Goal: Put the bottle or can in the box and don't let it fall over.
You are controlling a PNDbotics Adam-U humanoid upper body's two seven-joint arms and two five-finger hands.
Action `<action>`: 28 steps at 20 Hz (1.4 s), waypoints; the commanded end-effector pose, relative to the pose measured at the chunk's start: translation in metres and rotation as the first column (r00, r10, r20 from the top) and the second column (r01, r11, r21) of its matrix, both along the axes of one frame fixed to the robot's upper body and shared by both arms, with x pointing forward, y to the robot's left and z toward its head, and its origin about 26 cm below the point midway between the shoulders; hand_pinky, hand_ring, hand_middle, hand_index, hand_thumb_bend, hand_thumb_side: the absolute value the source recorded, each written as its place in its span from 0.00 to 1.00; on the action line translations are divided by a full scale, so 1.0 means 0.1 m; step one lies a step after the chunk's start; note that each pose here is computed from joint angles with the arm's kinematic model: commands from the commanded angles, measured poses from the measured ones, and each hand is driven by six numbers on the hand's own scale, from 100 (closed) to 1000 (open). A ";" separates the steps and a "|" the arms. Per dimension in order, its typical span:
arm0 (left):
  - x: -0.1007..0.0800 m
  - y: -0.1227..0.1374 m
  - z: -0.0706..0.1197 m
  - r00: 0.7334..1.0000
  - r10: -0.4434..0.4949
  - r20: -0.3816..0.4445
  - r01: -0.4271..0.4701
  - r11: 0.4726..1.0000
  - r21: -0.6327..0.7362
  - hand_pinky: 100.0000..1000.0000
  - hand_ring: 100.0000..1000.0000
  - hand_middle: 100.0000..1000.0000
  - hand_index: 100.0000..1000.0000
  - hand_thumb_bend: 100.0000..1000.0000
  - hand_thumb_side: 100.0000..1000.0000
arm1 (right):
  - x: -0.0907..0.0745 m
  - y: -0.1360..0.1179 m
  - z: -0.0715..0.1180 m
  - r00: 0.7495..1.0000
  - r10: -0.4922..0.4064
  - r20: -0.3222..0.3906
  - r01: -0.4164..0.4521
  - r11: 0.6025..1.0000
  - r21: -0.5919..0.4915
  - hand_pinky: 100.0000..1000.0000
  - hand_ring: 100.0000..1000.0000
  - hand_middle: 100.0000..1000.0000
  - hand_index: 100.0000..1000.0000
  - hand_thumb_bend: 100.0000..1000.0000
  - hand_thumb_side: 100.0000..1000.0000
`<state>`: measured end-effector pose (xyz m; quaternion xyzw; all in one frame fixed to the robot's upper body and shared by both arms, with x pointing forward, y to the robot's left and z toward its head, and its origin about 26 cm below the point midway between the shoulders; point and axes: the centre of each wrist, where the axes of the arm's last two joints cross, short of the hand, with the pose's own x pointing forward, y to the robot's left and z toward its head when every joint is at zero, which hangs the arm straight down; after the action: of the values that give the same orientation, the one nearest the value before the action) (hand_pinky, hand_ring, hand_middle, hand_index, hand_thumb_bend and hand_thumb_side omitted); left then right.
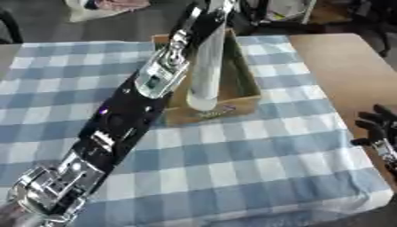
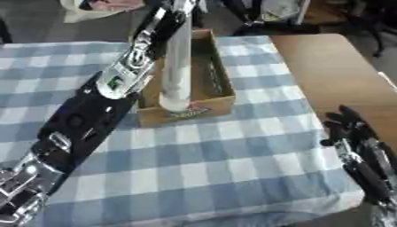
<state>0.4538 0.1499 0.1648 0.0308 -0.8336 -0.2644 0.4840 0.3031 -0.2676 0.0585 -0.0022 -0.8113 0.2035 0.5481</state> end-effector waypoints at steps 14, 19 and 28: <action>-0.40 0.99 0.42 0.946 0.253 0.204 -0.263 0.965 0.023 0.82 0.79 0.83 0.95 0.68 0.88 | 0.01 -0.11 0.07 0.999 -0.041 0.021 0.041 0.999 -0.020 0.64 0.86 0.83 1.00 0.07 0.62; -0.80 1.27 0.23 0.946 0.278 0.167 -0.271 0.961 -0.061 0.80 0.77 0.81 0.93 0.55 0.89 | 0.00 -0.15 0.07 0.998 -0.055 0.022 0.056 0.998 -0.028 0.64 0.86 0.83 1.00 0.07 0.62; -1.28 1.31 -0.33 0.956 0.288 0.053 -0.275 0.945 -0.176 0.78 0.75 0.79 0.92 0.50 0.89 | 0.00 -0.18 0.09 0.997 -0.071 0.029 0.072 0.997 -0.027 0.65 0.86 0.83 1.00 0.07 0.62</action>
<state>0.3275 0.2814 0.1207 0.1202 -0.8458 -0.1242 0.5047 0.3028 -0.2801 0.0601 -0.0297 -0.8116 0.1892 0.5520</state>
